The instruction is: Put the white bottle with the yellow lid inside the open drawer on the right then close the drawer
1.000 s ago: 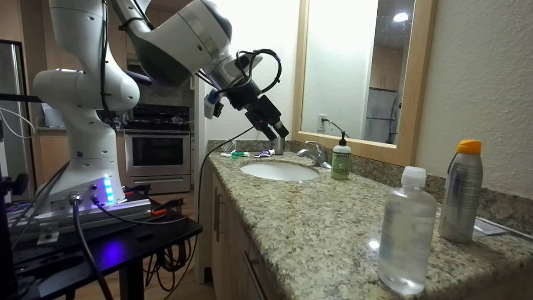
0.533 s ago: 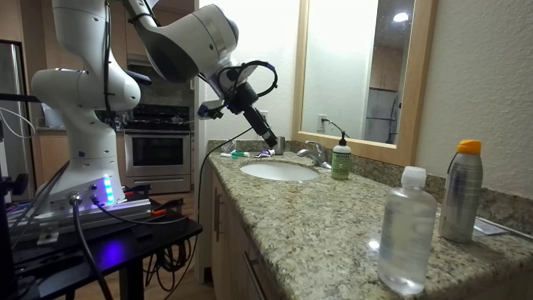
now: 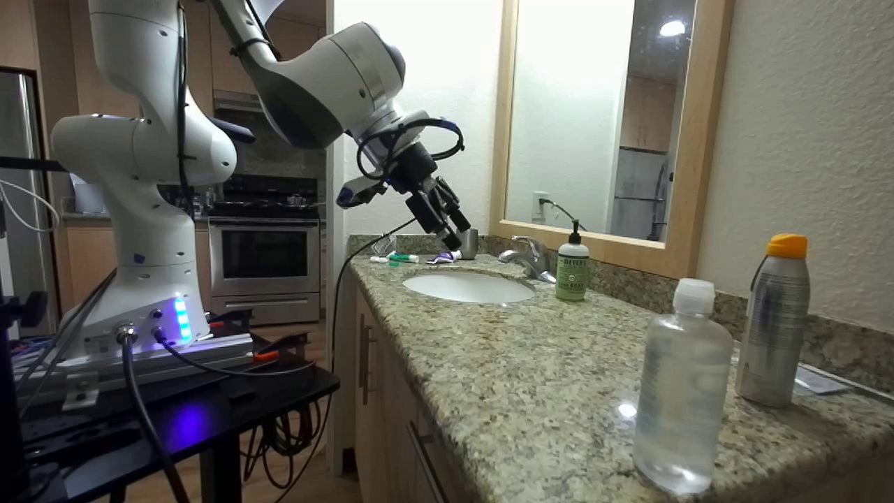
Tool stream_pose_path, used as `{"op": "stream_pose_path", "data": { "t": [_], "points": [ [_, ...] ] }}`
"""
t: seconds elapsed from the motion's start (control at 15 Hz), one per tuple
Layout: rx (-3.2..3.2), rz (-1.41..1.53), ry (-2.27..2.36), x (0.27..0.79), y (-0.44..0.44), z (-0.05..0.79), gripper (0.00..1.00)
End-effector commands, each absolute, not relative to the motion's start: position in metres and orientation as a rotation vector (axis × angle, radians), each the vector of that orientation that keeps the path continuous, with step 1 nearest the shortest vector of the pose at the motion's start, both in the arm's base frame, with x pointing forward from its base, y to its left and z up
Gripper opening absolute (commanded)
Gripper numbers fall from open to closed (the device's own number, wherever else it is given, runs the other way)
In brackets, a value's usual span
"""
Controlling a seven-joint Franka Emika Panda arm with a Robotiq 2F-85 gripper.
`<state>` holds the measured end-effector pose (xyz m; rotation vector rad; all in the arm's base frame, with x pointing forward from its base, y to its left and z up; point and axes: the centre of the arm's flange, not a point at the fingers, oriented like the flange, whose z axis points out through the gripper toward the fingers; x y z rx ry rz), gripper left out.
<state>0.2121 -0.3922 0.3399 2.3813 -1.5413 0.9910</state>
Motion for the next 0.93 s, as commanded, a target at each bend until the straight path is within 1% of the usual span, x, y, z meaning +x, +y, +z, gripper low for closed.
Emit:
{"op": "stream_pose_path", "data": {
  "t": [0.0, 0.27, 0.67, 0.73, 0.87],
  "points": [
    [2.269, 1.005, -1.819, 0.248, -0.416, 0.404, 1.0],
    [2.074, 1.05, -2.136, 0.237, -0.43, 0.41, 1.0],
    [1.765, 1.075, -2.485, 0.198, -0.47, 0.406, 1.0],
    [1.807, 1.127, -2.349, 0.186, -0.424, 0.35, 1.0],
    [1.76, 1.123, -2.416, 0.176, -0.428, 0.343, 1.0]
  ]
}}
